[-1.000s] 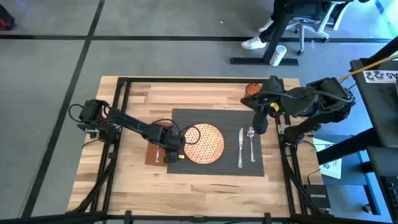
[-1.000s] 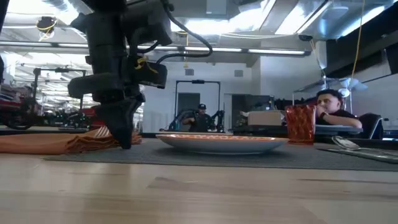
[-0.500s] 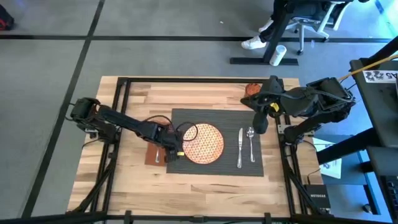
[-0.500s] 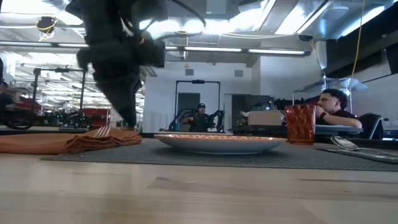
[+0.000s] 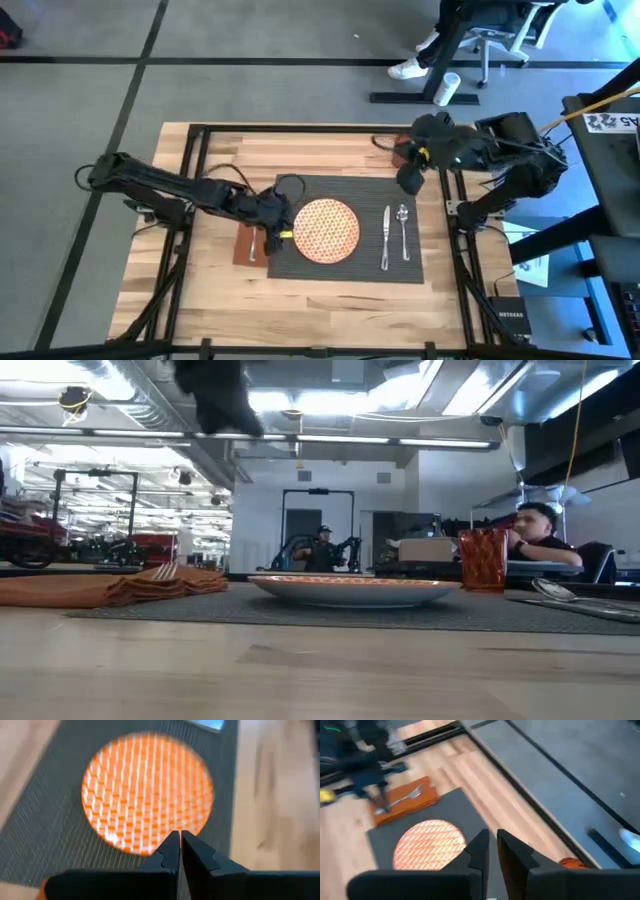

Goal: Set table place
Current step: Adjust the orange glass

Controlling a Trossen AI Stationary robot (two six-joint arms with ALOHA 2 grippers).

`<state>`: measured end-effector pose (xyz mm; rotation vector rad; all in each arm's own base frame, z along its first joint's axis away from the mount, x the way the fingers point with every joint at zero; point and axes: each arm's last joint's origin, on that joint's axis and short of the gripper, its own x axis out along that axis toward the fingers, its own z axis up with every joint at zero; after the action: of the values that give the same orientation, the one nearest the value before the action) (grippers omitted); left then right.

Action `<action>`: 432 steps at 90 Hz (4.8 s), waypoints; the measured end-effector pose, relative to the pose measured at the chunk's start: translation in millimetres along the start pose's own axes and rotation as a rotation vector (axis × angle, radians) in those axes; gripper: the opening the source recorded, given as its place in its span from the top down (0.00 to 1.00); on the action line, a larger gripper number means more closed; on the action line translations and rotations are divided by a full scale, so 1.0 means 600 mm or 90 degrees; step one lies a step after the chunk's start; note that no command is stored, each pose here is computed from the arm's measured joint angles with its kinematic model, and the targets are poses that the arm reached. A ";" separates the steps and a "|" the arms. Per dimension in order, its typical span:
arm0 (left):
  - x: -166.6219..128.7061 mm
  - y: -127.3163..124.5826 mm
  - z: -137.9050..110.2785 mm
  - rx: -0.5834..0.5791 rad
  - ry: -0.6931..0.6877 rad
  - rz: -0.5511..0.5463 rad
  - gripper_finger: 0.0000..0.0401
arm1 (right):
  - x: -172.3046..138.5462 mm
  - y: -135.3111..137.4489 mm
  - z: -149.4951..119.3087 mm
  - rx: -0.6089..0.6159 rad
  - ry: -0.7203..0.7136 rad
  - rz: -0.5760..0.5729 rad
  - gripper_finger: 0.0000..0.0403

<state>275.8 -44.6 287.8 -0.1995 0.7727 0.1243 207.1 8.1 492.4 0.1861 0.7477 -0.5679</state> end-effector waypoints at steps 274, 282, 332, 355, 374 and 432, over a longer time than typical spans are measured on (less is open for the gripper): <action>-0.153 -0.010 0.017 -0.046 -0.123 -0.079 1.00 | 0.453 -0.190 -0.174 0.054 0.582 -0.099 0.99; -0.153 -0.010 0.017 -0.045 -0.123 -0.079 1.00 | 0.452 -0.183 -0.174 0.056 0.583 -0.087 1.00; -0.153 -0.010 0.017 -0.047 -0.123 -0.079 1.00 | 0.456 -0.177 -0.170 0.037 0.560 -0.073 1.00; -0.153 -0.010 0.018 -0.050 -0.123 -0.080 1.00 | 0.457 -0.179 -0.169 0.023 0.556 -0.073 1.00; -0.153 -0.010 0.018 -0.052 -0.123 -0.080 1.00 | 0.458 -0.189 -0.175 0.031 0.567 -0.076 1.00; -0.154 -0.012 0.017 -0.050 -0.122 -0.082 1.00 | 0.460 -0.189 -0.195 0.038 0.605 -0.062 1.00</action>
<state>218.4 -53.1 360.6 -0.3068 0.5634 0.0504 239.2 -160.9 222.4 0.4925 1.6673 -0.5860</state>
